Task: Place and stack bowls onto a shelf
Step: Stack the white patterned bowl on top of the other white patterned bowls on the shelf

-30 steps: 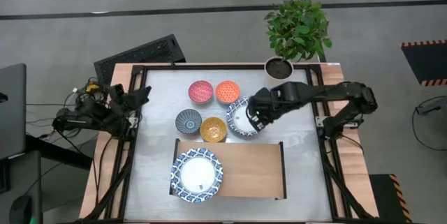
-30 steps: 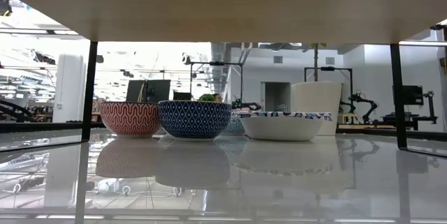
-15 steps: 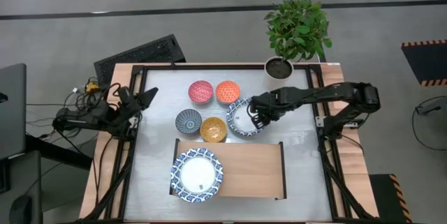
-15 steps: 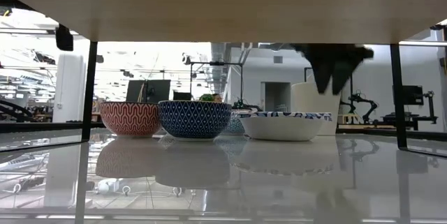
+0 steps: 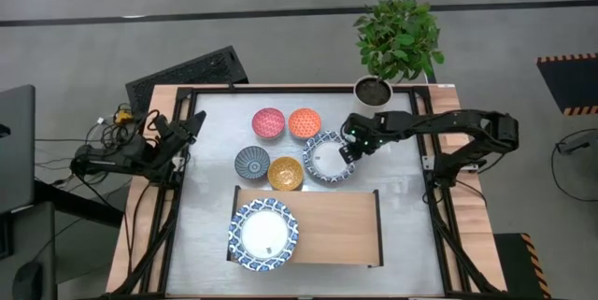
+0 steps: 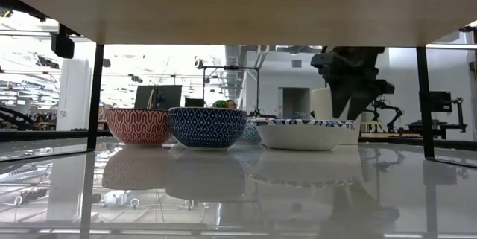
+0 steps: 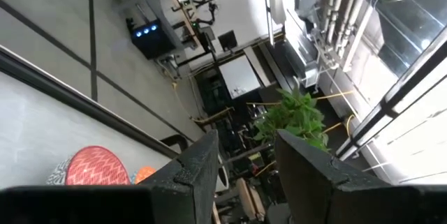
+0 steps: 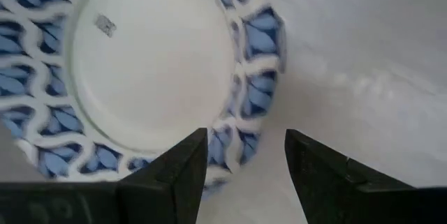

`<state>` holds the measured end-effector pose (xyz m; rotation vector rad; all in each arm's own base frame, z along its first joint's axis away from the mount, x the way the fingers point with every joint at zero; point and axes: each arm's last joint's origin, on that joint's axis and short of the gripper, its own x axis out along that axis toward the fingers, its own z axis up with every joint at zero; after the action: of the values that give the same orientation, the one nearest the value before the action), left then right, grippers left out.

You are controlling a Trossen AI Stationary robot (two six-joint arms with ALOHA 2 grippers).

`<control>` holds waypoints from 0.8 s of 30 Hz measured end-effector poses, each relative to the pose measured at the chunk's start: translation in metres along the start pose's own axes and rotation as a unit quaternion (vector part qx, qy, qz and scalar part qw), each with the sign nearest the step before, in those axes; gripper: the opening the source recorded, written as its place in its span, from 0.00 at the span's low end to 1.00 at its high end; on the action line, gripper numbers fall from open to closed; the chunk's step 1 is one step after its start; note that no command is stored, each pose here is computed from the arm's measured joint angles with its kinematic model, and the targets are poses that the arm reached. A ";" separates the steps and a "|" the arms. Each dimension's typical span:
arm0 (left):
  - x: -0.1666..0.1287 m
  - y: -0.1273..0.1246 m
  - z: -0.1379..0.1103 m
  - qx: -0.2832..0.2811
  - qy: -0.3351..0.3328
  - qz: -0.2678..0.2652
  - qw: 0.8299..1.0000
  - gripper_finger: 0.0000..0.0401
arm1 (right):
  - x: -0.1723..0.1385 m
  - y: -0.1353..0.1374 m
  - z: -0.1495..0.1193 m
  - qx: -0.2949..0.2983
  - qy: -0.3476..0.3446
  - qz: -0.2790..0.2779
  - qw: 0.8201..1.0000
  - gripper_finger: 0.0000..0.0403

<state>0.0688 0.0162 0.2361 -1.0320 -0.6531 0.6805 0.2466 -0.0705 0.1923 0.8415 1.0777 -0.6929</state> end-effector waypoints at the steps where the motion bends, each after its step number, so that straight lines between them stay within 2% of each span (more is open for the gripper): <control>1: 0.000 0.000 0.000 0.000 0.000 0.000 1.000 0.32 | 0.002 0.000 0.000 -0.002 0.000 0.007 1.000 0.54; 17: 0.000 0.001 0.000 0.000 -0.010 0.007 1.000 0.32 | 0.002 0.006 0.002 -0.022 0.013 0.072 0.997 0.53; 20: 0.000 0.001 0.000 0.000 -0.010 0.007 1.000 0.32 | 0.001 0.007 0.003 -0.023 0.010 0.080 0.997 0.50; 24: 0.000 0.001 0.000 0.000 -0.010 0.007 1.000 0.32 | 0.001 0.008 0.003 -0.024 0.010 0.085 0.996 0.41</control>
<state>0.0684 0.0167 0.2358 -1.0329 -0.6634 0.7034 0.2549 -0.0692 0.1937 0.8890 1.0238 -0.5151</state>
